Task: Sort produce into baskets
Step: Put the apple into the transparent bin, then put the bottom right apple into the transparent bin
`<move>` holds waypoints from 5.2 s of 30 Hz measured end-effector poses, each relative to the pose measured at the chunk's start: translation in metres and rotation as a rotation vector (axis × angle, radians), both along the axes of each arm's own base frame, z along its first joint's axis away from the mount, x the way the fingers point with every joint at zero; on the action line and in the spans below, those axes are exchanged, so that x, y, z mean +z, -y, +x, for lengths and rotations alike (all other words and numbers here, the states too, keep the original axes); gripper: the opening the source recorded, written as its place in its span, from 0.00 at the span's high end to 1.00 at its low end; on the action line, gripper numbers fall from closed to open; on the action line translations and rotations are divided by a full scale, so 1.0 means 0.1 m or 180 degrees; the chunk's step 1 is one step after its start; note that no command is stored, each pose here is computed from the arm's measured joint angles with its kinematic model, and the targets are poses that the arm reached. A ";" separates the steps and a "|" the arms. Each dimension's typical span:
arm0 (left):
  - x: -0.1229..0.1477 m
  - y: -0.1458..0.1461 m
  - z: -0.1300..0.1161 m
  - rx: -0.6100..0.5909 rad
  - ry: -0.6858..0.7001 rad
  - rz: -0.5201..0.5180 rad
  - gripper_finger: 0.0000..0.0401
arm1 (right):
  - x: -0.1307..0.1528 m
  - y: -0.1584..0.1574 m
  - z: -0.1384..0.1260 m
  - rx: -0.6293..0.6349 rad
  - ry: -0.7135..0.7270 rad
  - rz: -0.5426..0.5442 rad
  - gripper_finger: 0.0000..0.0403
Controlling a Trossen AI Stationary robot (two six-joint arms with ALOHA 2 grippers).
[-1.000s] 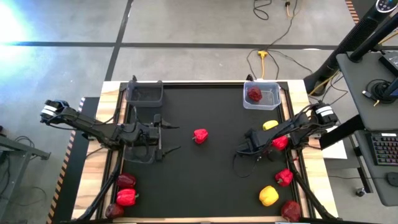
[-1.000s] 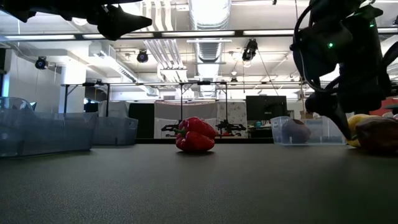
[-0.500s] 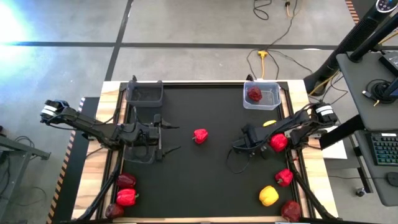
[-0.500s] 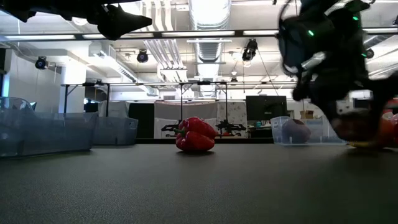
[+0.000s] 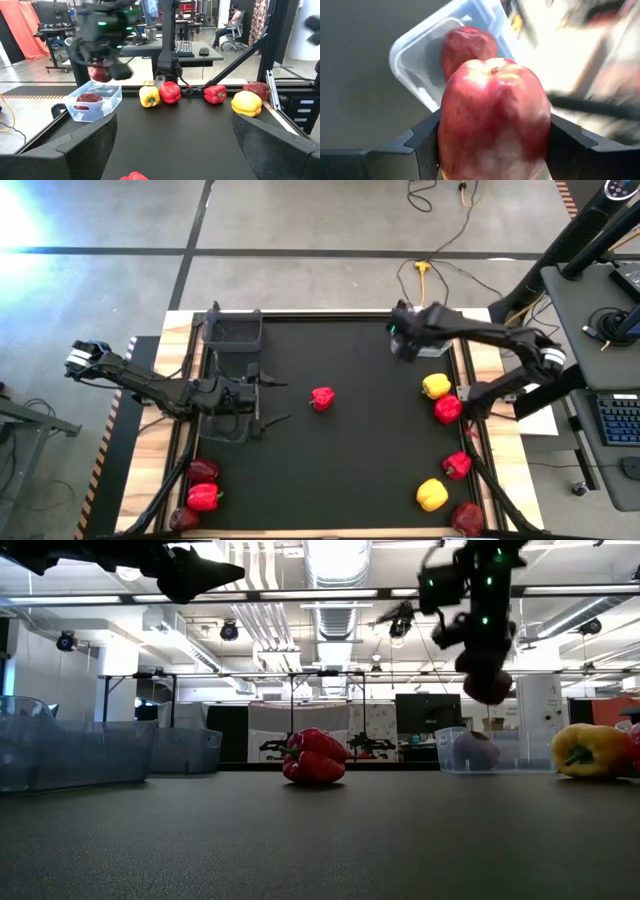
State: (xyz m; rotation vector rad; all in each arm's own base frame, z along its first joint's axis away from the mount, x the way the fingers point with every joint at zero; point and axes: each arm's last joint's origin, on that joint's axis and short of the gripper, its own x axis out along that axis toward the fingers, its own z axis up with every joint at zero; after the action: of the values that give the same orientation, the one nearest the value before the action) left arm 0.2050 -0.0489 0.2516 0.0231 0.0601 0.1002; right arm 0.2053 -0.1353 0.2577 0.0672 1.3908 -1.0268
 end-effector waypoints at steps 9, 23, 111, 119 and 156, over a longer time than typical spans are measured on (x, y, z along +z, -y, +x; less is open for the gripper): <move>0.00 0.00 0.00 0.0000 -0.0003 0.0002 0.06 | -0.29 0.55 -0.25 -0.0673 0.1283 0.0364 0.33; 0.00 0.00 0.00 -0.0001 -0.0008 0.0025 0.06 | -0.25 0.62 -0.18 -0.0571 0.1514 0.0439 0.10; 0.37 -0.21 0.75 0.0484 0.0005 0.0452 0.06 | -0.72 -3.97 -0.31 -0.0939 -0.1443 0.3169 0.08; 0.37 -0.21 0.75 0.0485 0.0003 0.0441 0.06 | -0.60 -3.99 -0.39 -0.1228 -0.1402 0.3073 0.08; 0.36 -0.21 0.75 0.0484 -0.0016 0.0445 0.06 | -0.71 -3.63 0.30 -0.0460 0.0537 0.2901 0.08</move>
State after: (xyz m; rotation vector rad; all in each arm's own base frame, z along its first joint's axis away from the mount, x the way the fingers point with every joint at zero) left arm 0.2798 -0.0282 0.2878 0.1586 0.0598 0.2563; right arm 0.2353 0.2275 0.1866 0.9114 1.6087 -0.4129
